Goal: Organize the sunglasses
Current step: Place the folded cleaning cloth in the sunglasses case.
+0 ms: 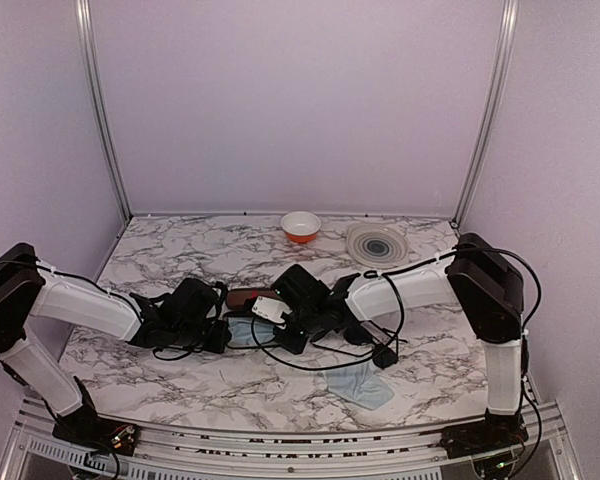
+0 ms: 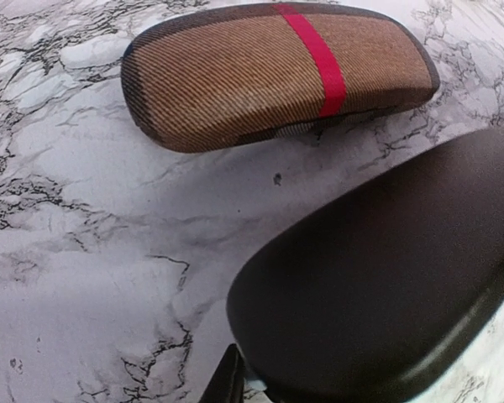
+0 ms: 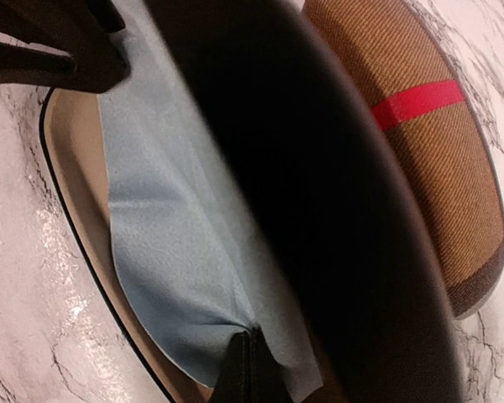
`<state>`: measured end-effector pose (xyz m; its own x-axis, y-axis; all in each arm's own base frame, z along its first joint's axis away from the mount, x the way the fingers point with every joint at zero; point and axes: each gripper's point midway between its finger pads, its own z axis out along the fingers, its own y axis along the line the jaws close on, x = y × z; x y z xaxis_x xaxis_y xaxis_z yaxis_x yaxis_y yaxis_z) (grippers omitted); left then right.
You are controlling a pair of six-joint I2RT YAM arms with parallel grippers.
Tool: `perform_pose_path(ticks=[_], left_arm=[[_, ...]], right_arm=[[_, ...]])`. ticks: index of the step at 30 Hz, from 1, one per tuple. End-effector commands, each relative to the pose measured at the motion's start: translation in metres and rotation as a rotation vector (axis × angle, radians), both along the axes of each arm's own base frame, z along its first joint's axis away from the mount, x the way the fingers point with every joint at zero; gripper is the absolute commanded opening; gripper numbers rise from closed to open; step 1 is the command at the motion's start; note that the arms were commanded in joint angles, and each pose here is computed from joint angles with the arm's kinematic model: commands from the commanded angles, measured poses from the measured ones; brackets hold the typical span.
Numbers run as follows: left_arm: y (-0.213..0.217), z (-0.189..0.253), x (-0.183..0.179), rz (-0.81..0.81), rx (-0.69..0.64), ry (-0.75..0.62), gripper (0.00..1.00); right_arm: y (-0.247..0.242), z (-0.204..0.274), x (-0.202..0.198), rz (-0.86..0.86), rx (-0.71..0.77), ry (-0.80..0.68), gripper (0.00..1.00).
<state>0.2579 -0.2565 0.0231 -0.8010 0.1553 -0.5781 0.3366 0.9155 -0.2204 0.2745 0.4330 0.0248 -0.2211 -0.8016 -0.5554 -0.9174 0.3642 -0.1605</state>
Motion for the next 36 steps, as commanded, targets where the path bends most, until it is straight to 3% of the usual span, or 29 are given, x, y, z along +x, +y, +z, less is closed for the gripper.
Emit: perform_pose_path(ticks=[1, 12, 20, 36], left_arm=[[0.0, -0.008, -0.006, -0.013, -0.005, 0.013, 0.09], [0.003, -0.011, -0.003, -0.006, 0.029, 0.003, 0.09], [0.004, -0.012, -0.003, -0.005, 0.04, 0.003, 0.22], [0.001, -0.009, 0.001, -0.011, 0.046, -0.015, 0.23]], right_arm=[[-0.022, -0.03, -0.012, -0.004, -0.128, 0.073, 0.0], [-0.037, -0.022, -0.009, -0.014, -0.189, 0.039, 0.0], [-0.044, -0.019, -0.009, -0.039, -0.212, 0.029, 0.0], [-0.049, 0.002, -0.003, -0.074, -0.27, -0.038, 0.0]])
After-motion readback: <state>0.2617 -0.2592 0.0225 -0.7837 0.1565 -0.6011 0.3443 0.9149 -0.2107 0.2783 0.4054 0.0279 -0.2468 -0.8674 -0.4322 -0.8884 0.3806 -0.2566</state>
